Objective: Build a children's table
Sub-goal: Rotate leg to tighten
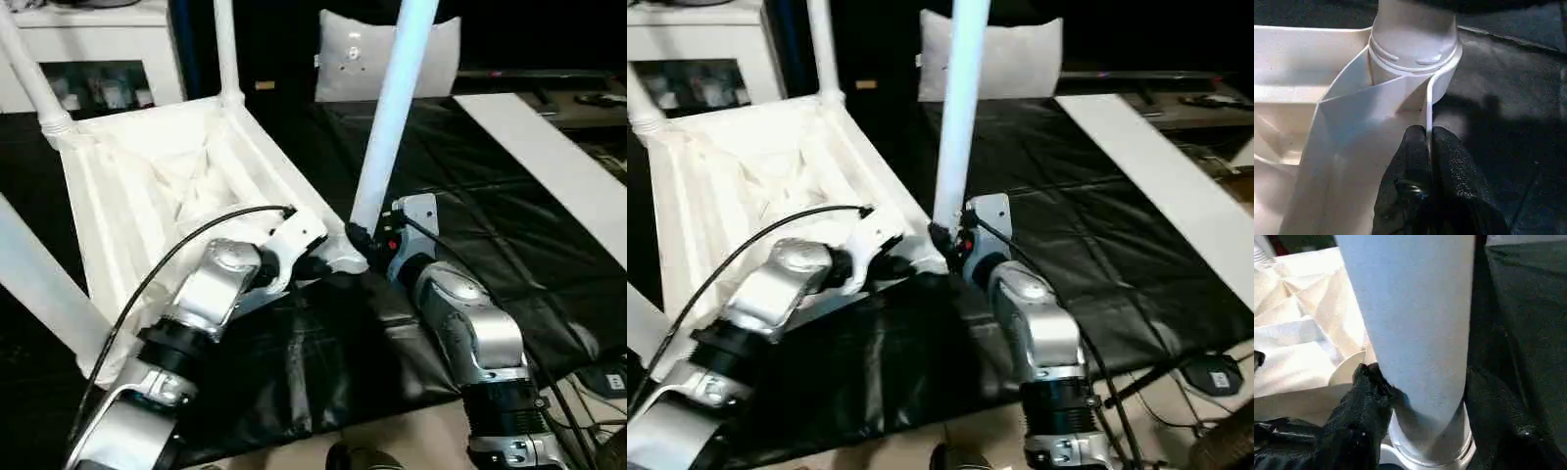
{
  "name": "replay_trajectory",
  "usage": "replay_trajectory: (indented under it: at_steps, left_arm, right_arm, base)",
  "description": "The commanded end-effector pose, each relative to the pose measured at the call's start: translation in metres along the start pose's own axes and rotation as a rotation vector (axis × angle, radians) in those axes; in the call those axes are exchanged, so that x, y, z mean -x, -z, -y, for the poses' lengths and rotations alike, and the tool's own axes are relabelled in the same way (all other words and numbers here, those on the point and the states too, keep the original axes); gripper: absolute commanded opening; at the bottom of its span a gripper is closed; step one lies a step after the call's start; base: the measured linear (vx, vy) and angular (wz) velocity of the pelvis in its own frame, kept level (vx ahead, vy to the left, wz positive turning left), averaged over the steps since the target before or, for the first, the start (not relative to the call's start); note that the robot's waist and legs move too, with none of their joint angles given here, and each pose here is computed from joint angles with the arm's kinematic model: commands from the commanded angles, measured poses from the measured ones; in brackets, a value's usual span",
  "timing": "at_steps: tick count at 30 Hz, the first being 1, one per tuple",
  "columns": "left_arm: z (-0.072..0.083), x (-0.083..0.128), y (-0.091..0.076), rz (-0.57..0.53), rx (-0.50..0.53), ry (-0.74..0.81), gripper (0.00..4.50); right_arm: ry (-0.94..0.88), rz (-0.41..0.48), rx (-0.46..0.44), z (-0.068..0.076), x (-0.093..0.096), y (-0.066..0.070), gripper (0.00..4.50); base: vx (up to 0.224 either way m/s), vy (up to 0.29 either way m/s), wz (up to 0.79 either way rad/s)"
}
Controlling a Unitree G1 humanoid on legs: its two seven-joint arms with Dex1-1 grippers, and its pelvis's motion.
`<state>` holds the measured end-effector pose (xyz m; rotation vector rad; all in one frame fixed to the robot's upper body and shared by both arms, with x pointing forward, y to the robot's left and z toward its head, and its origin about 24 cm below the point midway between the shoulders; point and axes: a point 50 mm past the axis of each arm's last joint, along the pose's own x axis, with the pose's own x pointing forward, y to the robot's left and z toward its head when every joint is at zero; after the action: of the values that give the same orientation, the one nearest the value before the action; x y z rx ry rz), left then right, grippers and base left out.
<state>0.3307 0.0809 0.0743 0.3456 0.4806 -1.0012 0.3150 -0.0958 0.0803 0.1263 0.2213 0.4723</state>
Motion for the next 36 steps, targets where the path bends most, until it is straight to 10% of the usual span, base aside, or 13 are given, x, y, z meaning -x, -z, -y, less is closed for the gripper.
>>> replay_trajectory:
  at_steps: [1, 12, 20, 36]
  left_arm:
    - [0.024, -0.013, -0.03, 0.114, -0.062, 0.121, 0.0]
    - [0.017, 0.007, -0.012, 0.087, -0.141, 0.205, 0.0]
    - [0.011, 0.026, 0.003, 0.058, -0.264, 0.366, 0.0]
    - [0.01, 0.052, 0.021, -0.064, -0.411, 0.69, 0.0]
  right_arm:
    - [-0.109, 0.002, -0.029, -0.027, -0.008, 0.002, 2.91]
    - [-0.236, 0.111, -0.001, -0.007, 0.013, -0.011, 3.82]
    - [-0.566, 0.005, 0.13, 0.013, 0.041, -0.011, 4.45]
    - [-0.962, -0.246, 0.256, 0.026, 0.059, -0.005, 4.19]
  base:
    - [0.0, 0.0, 0.0]
    - [0.0, 0.0, 0.0]
    - [0.0, 0.0, 0.0]
    - [0.0, 0.0, 0.0]
